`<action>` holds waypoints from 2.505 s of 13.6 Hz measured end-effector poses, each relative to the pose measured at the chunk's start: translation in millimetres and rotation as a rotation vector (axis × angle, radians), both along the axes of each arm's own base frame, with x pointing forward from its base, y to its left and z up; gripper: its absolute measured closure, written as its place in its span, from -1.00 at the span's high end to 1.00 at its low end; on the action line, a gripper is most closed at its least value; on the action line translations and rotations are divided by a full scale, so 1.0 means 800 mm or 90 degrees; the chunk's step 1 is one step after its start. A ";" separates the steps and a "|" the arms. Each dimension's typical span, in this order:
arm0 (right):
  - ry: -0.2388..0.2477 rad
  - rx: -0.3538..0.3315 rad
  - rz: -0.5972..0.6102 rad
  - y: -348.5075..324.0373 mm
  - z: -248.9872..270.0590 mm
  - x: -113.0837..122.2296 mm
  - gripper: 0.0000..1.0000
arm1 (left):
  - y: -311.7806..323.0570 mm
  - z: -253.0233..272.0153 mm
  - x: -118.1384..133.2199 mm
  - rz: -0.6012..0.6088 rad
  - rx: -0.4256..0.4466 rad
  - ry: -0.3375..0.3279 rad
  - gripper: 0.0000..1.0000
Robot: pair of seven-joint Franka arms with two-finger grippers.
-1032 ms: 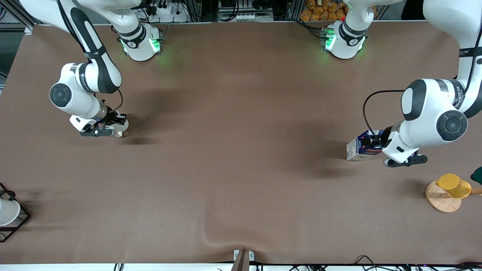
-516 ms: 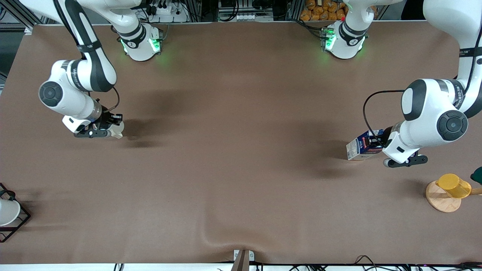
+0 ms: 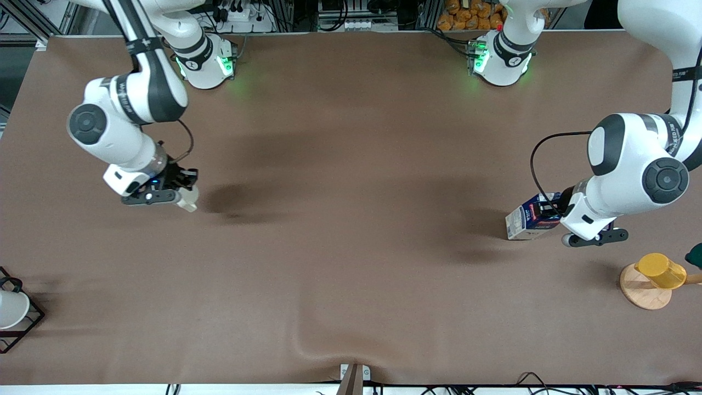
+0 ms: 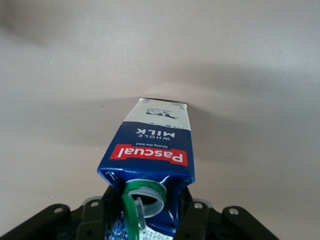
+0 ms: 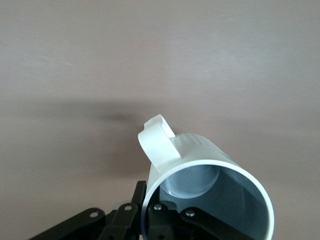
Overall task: Place milk next to cup
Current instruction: 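Carry the mug with the right gripper toward the table middle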
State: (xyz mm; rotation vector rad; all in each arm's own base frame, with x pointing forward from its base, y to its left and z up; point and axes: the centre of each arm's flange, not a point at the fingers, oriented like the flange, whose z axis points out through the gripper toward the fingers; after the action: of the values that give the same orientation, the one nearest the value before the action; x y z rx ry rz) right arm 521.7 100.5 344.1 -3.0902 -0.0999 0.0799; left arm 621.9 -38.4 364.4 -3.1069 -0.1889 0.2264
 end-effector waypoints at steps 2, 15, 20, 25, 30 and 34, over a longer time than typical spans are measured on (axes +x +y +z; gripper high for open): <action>0.007 0.017 -0.004 0.020 0.005 0.001 -0.90 | -0.005 0.010 0.004 -0.004 -0.002 -0.011 -0.03; 0.015 0.009 -0.133 0.436 -0.026 -0.085 -0.90 | -0.094 0.068 0.014 -0.046 -0.026 -0.063 -0.04; 0.045 -0.029 -0.176 0.475 -0.099 -0.118 -0.90 | -0.101 0.078 0.016 -0.048 -0.029 -0.074 -0.04; 0.041 0.011 -0.210 0.497 -0.105 -0.130 -0.90 | -0.101 0.082 0.018 -0.048 -0.029 -0.077 -0.04; 0.031 0.016 -0.233 0.500 -0.118 -0.127 -0.90 | -0.104 0.081 0.018 -0.049 -0.030 -0.077 -0.04; -0.023 0.030 -0.265 0.481 -0.098 -0.067 -0.90 | -0.108 0.082 0.017 -0.045 -0.030 -0.077 -0.04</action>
State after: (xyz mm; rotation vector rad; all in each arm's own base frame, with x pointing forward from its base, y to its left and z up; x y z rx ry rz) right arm 468.1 485.1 265.3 -2.9913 0.5293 0.0057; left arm 635.5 -125.0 430.0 -3.1696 -0.0766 0.0413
